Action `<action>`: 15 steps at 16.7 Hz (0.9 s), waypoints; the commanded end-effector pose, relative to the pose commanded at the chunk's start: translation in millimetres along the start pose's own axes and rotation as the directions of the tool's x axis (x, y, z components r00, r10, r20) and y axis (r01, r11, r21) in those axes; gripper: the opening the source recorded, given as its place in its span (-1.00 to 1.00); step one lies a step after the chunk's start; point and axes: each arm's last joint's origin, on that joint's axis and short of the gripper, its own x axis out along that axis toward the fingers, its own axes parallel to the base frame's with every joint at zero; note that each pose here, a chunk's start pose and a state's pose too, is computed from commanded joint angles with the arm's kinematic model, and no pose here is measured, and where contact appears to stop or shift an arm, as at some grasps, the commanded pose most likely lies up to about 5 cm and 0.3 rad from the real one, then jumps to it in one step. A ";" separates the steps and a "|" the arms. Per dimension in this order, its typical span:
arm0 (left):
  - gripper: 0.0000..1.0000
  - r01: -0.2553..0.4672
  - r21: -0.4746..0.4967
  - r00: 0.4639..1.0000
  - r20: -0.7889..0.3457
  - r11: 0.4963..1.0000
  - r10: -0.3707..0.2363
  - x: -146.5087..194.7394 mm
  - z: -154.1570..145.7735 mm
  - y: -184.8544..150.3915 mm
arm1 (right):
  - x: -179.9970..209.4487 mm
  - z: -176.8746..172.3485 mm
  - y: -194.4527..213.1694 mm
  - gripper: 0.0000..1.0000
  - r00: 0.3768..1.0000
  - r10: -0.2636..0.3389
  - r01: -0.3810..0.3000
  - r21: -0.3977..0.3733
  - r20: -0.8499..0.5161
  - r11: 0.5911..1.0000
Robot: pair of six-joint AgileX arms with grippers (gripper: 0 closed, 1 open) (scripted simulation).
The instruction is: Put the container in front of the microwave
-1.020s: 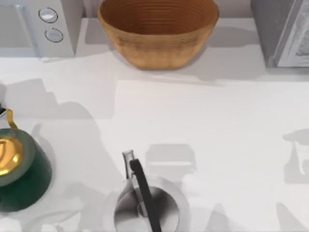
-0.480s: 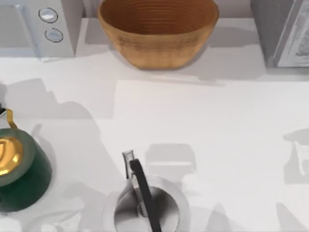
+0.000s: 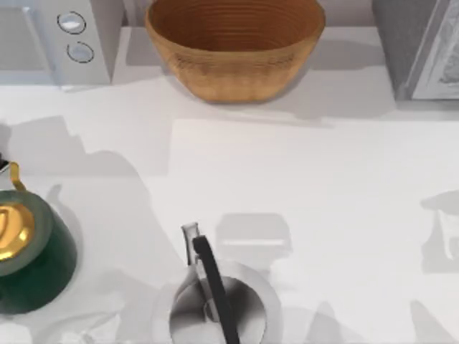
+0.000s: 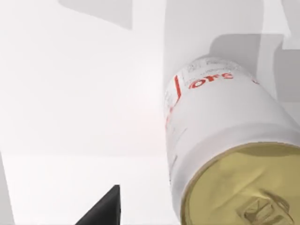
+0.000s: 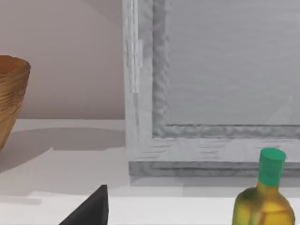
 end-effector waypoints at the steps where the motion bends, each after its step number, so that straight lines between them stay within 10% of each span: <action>1: 1.00 0.000 0.000 1.000 0.000 1.000 0.000 0.0 0.0 0.0 | 0.0 0.0 0.0 1.00 1.000 0.000 0.000 0.000 0.000 1.000; 15: 1.00 0.000 -0.017 1.000 0.012 1.000 0.000 -40.5 -3.0 5.2 | 0.0 0.0 0.0 1.00 1.000 0.000 0.000 0.000 0.000 1.000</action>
